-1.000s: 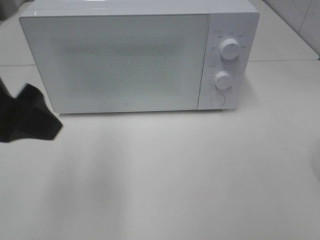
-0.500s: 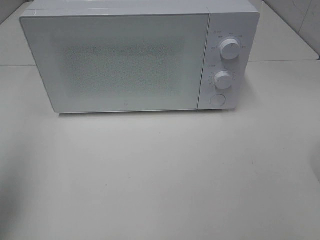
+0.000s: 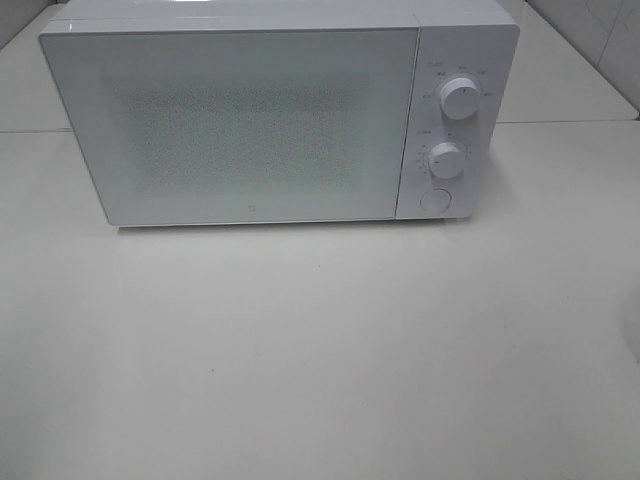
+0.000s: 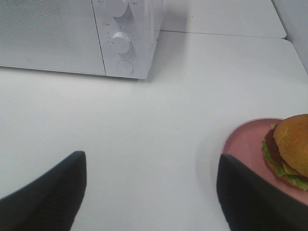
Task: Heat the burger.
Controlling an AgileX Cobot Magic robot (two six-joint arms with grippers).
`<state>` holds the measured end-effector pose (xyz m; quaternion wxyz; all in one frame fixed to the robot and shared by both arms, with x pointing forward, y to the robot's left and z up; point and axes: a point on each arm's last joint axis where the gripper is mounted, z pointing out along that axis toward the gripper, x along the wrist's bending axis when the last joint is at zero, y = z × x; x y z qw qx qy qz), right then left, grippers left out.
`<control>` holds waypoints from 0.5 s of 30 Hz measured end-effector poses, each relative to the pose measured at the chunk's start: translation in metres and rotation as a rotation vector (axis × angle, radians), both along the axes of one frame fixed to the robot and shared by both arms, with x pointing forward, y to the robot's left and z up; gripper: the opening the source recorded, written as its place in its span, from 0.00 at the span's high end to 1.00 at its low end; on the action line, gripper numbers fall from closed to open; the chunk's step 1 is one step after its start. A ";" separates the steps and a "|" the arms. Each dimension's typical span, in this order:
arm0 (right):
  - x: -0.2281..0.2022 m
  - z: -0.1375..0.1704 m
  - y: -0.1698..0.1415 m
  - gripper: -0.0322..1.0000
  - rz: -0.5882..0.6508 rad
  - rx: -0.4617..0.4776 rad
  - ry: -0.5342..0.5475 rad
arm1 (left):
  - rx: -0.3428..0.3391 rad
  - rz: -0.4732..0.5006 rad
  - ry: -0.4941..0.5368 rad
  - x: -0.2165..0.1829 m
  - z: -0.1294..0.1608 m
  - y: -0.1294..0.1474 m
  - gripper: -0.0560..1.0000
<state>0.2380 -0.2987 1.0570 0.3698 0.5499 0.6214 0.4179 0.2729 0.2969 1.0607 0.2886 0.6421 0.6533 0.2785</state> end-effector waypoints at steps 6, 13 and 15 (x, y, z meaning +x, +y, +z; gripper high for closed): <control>0.000 0.000 0.000 0.25 0.000 0.000 0.000 | 0.016 0.004 -0.079 -0.011 0.001 -0.001 0.01; 0.000 0.000 0.000 0.25 0.000 0.000 0.000 | 0.034 -0.091 -0.219 -0.035 -0.004 -0.002 0.01; 0.000 0.000 0.000 0.25 0.000 0.000 0.000 | 0.034 -0.101 -0.243 -0.039 -0.004 -0.002 0.01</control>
